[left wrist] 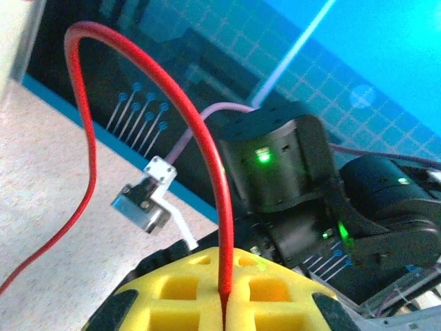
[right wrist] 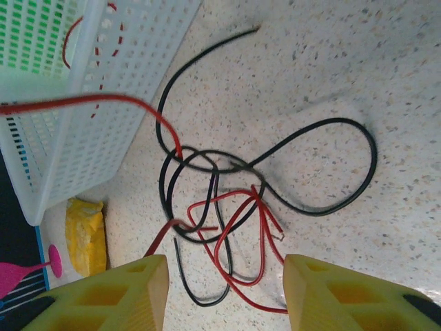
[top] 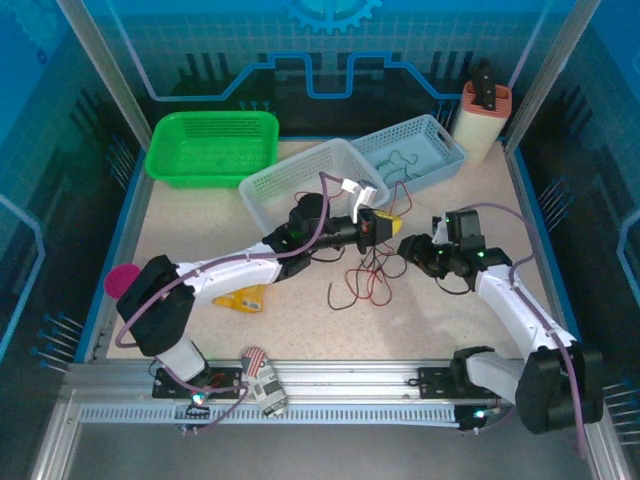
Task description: Untangle the cables
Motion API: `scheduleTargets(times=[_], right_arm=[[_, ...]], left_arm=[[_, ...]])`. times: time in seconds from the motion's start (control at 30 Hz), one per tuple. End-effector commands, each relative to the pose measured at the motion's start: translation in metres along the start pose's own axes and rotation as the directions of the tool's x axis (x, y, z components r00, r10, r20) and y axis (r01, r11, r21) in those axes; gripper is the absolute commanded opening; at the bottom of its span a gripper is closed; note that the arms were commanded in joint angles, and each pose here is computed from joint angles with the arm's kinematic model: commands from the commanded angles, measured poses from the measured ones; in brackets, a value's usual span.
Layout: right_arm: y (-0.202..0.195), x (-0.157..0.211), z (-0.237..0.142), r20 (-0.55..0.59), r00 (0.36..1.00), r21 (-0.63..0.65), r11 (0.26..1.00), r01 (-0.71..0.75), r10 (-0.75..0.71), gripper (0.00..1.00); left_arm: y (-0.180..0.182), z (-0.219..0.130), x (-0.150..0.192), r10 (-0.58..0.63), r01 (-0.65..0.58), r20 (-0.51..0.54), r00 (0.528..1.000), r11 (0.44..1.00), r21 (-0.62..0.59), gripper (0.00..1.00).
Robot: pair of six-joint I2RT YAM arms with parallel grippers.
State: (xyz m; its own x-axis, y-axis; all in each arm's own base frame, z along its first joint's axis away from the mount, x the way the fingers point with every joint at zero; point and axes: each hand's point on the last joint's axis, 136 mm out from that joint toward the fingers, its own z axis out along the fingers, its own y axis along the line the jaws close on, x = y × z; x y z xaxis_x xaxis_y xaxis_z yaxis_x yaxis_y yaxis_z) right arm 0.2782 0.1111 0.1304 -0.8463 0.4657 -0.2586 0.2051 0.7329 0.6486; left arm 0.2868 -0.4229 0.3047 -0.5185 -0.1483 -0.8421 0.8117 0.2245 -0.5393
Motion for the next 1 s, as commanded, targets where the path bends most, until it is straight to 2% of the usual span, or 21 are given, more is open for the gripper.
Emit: scheduleTargets(times=[0.0, 0.23, 0.4, 0.6, 0.8, 0.97], right_arm=[[-0.011, -0.003, -0.014, 0.042, 0.999, 0.035, 0.999, -0.016, 0.014, 0.49], [-0.025, -0.011, -0.027, 0.099, 0.993, 0.02, 0.998, -0.063, 0.061, 0.49], [-0.022, -0.012, -0.031, 0.093, 0.995, 0.011, 0.999, -0.031, 0.03, 0.5], [-0.004, -0.006, -0.032, 0.061, 0.996, -0.084, 0.994, 0.065, -0.06, 0.48], [-0.02, 0.008, -0.03, 0.038, 0.997, -0.03, 0.997, 0.07, -0.069, 0.47], [-0.031, 0.01, -0.031, 0.052, 0.998, 0.017, 0.999, 0.044, -0.045, 0.47]], left_arm=[[-0.037, 0.004, -0.027, 0.047, -0.053, 0.055, 0.997, 0.992, 0.118, 0.0], [-0.058, 0.006, -0.042, 0.09, -0.102, 0.081, 0.993, 0.982, 0.158, 0.0], [-0.063, 0.006, -0.049, 0.089, -0.105, 0.098, 0.991, 0.981, 0.163, 0.0], [-0.051, 0.009, -0.038, 0.085, -0.095, 0.078, 0.993, 0.987, 0.13, 0.0], [-0.052, 0.009, -0.044, 0.087, -0.099, 0.096, 0.992, 0.987, 0.126, 0.0], [-0.077, 0.01, -0.068, 0.105, -0.132, 0.141, 0.984, 0.972, 0.197, 0.0]])
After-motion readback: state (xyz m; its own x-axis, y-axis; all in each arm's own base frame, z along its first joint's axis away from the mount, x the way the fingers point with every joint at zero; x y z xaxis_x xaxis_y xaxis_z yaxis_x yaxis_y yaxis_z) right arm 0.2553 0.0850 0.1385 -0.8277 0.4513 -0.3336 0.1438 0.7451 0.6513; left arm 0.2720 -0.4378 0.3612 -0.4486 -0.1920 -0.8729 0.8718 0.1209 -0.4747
